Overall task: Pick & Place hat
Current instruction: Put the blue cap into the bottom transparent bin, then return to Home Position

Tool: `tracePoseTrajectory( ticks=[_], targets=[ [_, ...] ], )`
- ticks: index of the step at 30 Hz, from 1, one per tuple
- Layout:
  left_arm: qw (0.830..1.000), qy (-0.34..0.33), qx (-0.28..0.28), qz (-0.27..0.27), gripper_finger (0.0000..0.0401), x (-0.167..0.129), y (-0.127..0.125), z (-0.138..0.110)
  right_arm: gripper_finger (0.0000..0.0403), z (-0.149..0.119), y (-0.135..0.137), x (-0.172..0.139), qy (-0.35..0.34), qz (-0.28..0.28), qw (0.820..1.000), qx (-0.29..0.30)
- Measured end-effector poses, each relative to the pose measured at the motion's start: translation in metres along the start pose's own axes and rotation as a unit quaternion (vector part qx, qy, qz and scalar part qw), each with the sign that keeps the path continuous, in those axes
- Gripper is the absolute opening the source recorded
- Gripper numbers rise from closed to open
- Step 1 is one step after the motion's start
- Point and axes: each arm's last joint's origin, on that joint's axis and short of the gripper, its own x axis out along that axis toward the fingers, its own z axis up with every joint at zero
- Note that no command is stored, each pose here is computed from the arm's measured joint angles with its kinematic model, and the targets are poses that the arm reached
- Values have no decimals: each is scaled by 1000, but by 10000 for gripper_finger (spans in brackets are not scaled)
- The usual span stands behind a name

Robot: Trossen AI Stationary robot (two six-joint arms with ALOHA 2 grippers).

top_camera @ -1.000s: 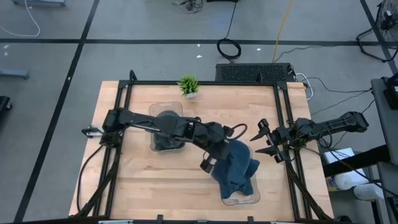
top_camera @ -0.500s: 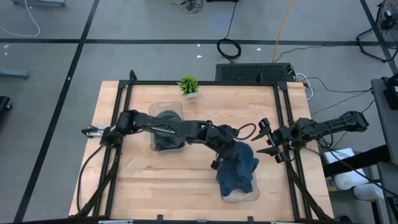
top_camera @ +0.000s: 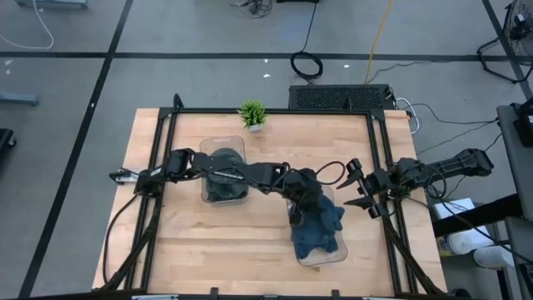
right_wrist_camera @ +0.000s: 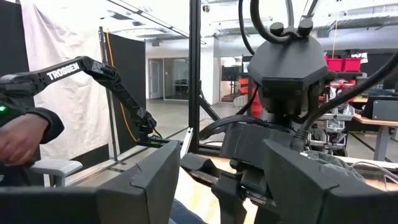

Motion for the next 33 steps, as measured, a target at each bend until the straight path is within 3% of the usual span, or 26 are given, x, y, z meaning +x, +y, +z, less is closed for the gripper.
tracePoseTrajectory(
  ticks=[8, 17, 25, 33],
  targets=[
    [999, -25, -42, 1, 80, -12, -4, 12, 212, -1, 0, 0, 3, 0, 1000, 1],
    [998, -42, -39, 2, 77, -28, -5, 22, 212, -1, 0, 0, 4, -1, 1000, 1],
    [997, -72, -33, 4, 76, -58, -9, 39, 212, -1, 0, 0, 5, -1, 1000, 1],
    [994, -105, -28, 6, 76, -107, -16, 58, 212, -1, 0, 0, 5, -1, 1000, 1]
  ],
)
